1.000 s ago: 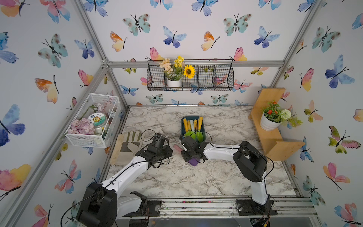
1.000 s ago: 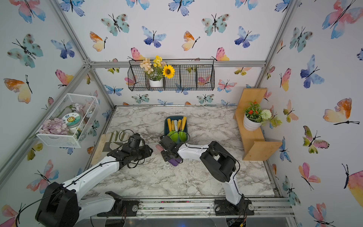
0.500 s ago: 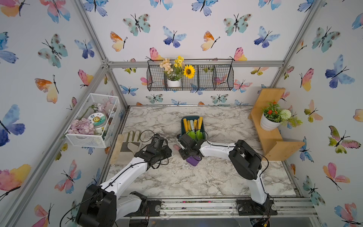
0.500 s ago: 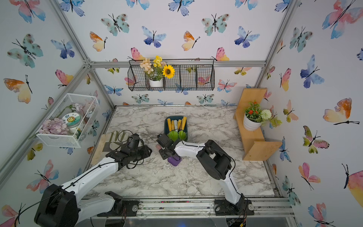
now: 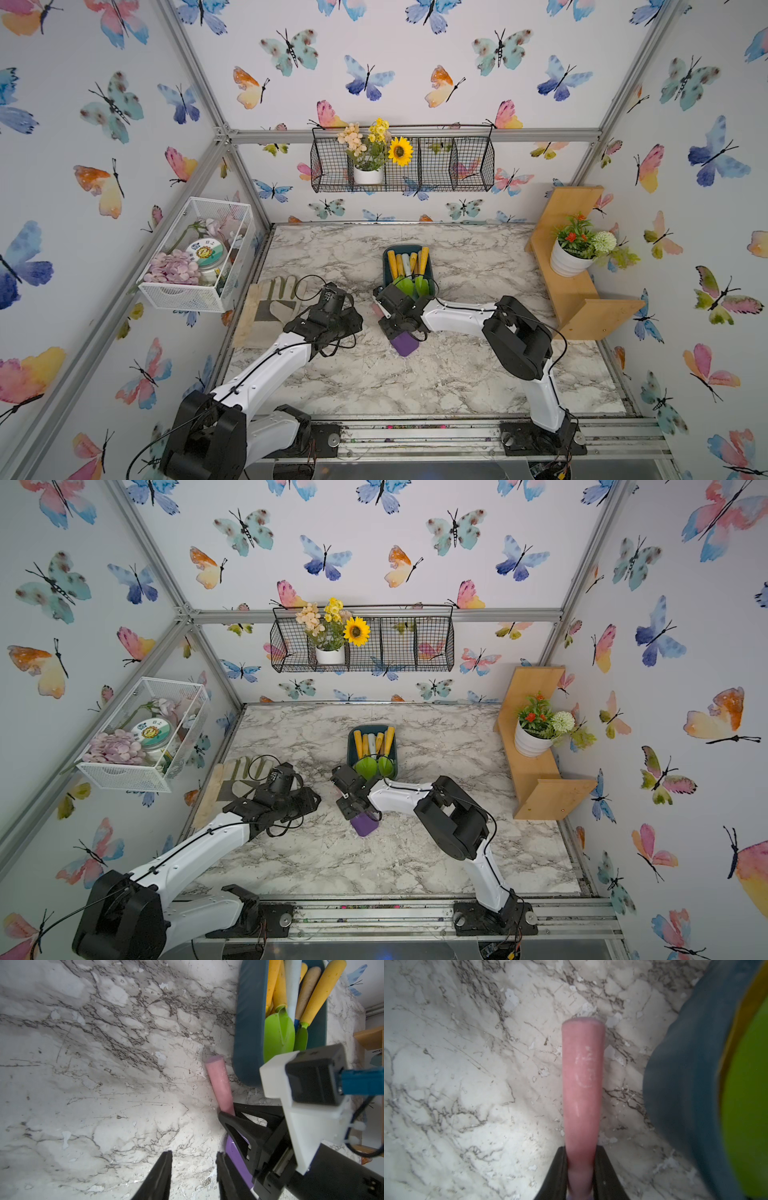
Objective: Put the shovel into the storage box
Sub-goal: Pick up the shovel from the center of the board, then place the shovel in the storage box.
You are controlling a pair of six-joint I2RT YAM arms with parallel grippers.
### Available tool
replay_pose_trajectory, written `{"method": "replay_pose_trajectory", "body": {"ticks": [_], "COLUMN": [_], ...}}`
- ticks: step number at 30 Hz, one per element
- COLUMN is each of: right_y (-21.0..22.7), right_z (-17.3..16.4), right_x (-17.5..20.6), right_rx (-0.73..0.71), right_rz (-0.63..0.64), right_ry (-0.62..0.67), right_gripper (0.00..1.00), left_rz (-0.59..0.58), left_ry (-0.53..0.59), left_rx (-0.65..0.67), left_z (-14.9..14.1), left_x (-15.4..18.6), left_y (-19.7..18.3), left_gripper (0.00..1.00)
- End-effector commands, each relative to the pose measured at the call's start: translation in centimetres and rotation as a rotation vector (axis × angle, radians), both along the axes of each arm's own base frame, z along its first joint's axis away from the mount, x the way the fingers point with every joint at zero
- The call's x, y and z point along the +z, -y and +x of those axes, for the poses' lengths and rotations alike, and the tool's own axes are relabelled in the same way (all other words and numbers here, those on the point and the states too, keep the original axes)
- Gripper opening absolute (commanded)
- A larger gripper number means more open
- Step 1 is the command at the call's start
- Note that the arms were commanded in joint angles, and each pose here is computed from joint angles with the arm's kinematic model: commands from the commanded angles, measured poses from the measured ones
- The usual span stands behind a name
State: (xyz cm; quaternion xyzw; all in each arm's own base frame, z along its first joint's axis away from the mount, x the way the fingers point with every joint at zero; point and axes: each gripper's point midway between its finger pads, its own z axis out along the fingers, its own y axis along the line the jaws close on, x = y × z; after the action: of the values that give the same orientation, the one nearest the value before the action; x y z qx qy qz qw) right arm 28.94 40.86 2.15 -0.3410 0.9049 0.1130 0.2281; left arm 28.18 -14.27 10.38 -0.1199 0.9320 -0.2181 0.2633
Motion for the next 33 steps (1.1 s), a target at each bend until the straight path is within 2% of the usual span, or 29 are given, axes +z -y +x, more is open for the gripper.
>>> {"method": "replay_pose_trajectory", "body": {"ticks": [1, 11, 19, 27, 33], "right_y": [-0.2, -0.9, -1.1, -0.1, 1.3], "right_z": [-0.7, 0.5, 5.2, 9.8, 12.9], "right_x": [2.9, 9.8, 13.4, 13.7, 12.1], "right_rx": [0.024, 0.001, -0.137, -0.243, -0.339], "right_rz": [0.033, 0.128, 0.182, 0.205, 0.209], "right_ry": [0.006, 0.08, 0.096, 0.097, 0.073], "right_gripper": [0.17, 0.16, 0.16, 0.16, 0.16], "left_rz": [-0.031, -0.051, -0.079, -0.102, -0.109], "left_ry": [0.013, 0.042, 0.074, 0.094, 0.09], "left_rx": [-0.014, -0.029, -0.039, -0.065, -0.071], "left_z": [0.0, 0.6, 1.3, 1.9, 1.9], "left_x": [0.7, 2.5, 4.2, 5.4, 5.2], "left_y": [0.3, 0.8, 1.5, 2.2, 2.4], "left_gripper": [0.42, 0.42, 0.42, 0.42, 0.42]}}
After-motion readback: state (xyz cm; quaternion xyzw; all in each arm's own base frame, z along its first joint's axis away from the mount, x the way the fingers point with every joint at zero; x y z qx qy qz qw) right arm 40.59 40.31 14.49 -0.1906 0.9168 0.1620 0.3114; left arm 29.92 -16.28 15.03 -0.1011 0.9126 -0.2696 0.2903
